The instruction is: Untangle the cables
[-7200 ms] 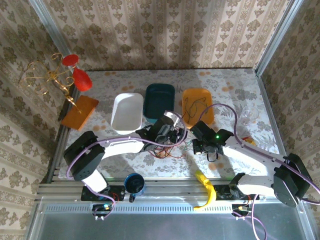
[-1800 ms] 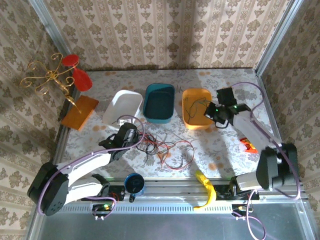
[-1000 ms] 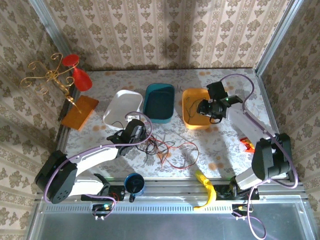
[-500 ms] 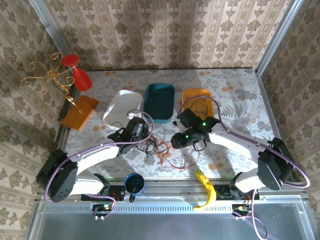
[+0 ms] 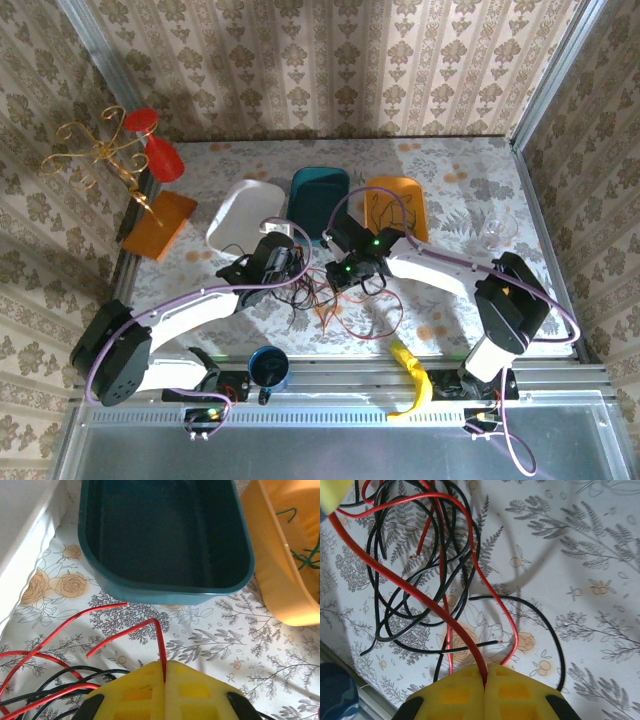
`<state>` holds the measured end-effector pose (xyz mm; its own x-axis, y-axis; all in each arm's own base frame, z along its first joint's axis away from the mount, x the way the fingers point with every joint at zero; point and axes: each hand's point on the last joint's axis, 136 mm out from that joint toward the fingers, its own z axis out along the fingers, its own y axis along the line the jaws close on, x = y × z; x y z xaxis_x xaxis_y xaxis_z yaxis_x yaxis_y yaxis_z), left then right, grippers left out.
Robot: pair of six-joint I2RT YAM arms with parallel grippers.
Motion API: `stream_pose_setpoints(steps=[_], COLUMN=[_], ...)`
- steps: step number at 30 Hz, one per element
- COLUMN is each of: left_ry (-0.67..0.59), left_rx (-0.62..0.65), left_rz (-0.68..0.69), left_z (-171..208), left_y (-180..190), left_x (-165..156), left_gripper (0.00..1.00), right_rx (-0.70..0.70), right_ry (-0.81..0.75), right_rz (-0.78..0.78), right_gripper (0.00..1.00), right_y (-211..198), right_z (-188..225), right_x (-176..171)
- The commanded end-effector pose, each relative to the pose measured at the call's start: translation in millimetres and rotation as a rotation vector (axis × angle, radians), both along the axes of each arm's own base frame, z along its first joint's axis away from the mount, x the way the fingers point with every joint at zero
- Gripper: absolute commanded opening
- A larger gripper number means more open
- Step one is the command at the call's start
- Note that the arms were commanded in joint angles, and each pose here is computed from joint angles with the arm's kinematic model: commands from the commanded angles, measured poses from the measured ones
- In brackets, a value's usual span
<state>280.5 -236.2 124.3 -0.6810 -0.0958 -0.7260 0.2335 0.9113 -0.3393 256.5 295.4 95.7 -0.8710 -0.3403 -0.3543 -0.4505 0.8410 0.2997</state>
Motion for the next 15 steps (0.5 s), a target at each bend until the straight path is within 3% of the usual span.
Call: stream_pose_setpoints(steps=[1, 4, 9, 12, 15], left_ry=[-0.056, -0.054, -0.053, -0.053, -0.047], left_rx=[-0.031, -0.051, -0.084, -0.085, -0.071], left_rz=[-0.008, 0.004, 0.039, 0.045, 0.054], left_z=[17, 13, 7, 4, -1], left_y=[-1, 3, 11, 14, 19], left_x=[1, -2, -7, -9, -12], left_gripper=[0.13, 0.19, 0.65, 0.75, 0.77], right_rx=[0.014, 0.046, 0.155, 0.221, 0.284], right_ry=[-0.104, -0.162, -0.299, -0.393, -0.504], right_rz=[-0.076, -0.129, -0.214, -0.238, -0.227], right_gripper=[0.00, 0.00, 0.00, 0.00, 0.00], right_y=[-21, -42, -71, -81, -80], right_z=[33, 62, 134, 182, 232], right_x=[15, 20, 31, 38, 47])
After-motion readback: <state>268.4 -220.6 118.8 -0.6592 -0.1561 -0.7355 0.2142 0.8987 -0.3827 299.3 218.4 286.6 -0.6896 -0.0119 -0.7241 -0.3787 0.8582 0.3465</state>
